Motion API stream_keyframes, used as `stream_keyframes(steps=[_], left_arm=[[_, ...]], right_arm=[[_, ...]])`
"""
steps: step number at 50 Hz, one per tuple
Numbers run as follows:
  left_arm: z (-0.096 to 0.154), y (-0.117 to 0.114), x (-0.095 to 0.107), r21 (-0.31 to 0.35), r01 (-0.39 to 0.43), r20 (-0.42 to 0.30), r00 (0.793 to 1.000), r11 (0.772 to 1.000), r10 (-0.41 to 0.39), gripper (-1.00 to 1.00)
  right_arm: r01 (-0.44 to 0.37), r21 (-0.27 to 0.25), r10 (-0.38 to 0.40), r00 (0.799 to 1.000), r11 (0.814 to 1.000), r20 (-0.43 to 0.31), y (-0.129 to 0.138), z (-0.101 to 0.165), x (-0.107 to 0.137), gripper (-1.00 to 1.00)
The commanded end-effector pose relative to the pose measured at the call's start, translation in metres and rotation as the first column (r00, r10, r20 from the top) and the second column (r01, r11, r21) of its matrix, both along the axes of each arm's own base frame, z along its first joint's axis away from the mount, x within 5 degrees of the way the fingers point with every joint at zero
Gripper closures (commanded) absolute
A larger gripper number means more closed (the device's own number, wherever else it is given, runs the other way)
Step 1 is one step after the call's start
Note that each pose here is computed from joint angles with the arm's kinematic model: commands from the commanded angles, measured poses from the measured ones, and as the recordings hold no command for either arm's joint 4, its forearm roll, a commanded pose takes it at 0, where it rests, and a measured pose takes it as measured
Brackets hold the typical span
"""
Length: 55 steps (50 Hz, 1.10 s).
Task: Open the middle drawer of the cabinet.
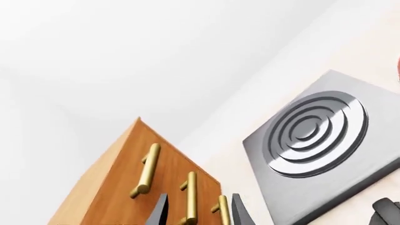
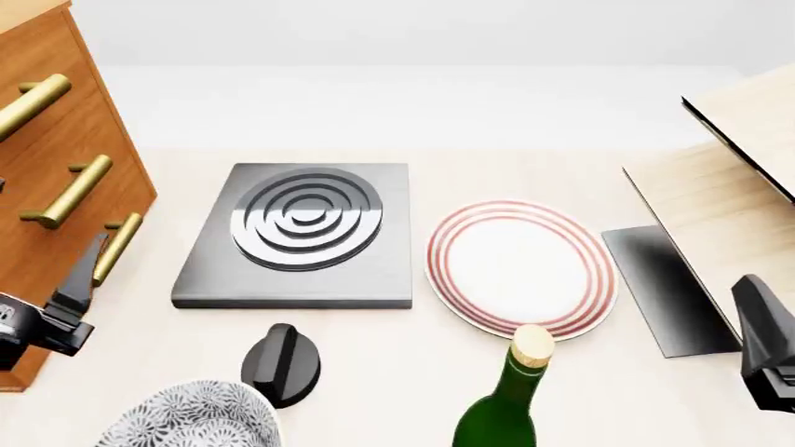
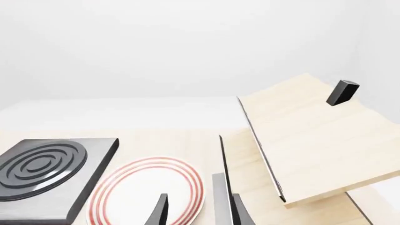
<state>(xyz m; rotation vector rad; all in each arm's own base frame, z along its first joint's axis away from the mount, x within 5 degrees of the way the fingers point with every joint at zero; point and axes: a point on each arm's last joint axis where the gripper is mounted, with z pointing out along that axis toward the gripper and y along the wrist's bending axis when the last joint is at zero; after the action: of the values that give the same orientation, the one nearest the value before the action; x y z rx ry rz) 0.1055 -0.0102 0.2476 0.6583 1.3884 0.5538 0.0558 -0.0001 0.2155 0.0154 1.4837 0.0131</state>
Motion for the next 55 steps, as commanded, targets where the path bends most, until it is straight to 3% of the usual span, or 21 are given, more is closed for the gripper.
stream_keyframes(steps=[1, 7, 14, 15, 30, 55], left_arm=[[-0.016, 0.002, 0.01, 0.039, -0.023, -0.025, 0.999, 0.999, 0.024, -1.0], [-0.024, 0.003, 0.014, 0.104, -0.039, 0.0, 0.999, 0.994, 0.039, -1.0], [-0.029, 0.003, 0.018, 0.138, -0.043, 0.009, 0.999, 0.989, 0.042, -1.0], [-0.033, 0.002, 0.018, 0.169, -0.045, 0.025, 0.999, 0.985, 0.041, -1.0], [-0.041, 0.001, 0.031, 0.232, -0.048, 0.025, 0.999, 0.972, 0.043, -1.0], [-0.067, 0.008, 0.055, 0.252, -0.088, -0.025, 0.995, 0.964, 0.097, -1.0]], right_arm=[[-0.002, -0.004, 0.002, 1.0, 1.0, 0.0, 0.0, 0.0, 0.0, -1.0], [-0.002, -0.004, 0.002, 1.0, 1.0, 0.0, 0.0, 0.0, 0.0, -1.0], [-0.002, -0.004, 0.002, 1.0, 1.0, 0.0, 0.0, 0.0, 0.0, -1.0], [-0.002, -0.004, 0.002, 1.0, 1.0, 0.0, 0.0, 0.0, 0.0, -1.0], [0.0, -0.005, 0.0, 1.0, 1.0, 0.0, 0.0, -0.001, 0.0, -1.0], [0.0, -0.005, 0.0, 1.0, 1.0, -0.001, 0.0, -0.001, 0.0, -1.0]])
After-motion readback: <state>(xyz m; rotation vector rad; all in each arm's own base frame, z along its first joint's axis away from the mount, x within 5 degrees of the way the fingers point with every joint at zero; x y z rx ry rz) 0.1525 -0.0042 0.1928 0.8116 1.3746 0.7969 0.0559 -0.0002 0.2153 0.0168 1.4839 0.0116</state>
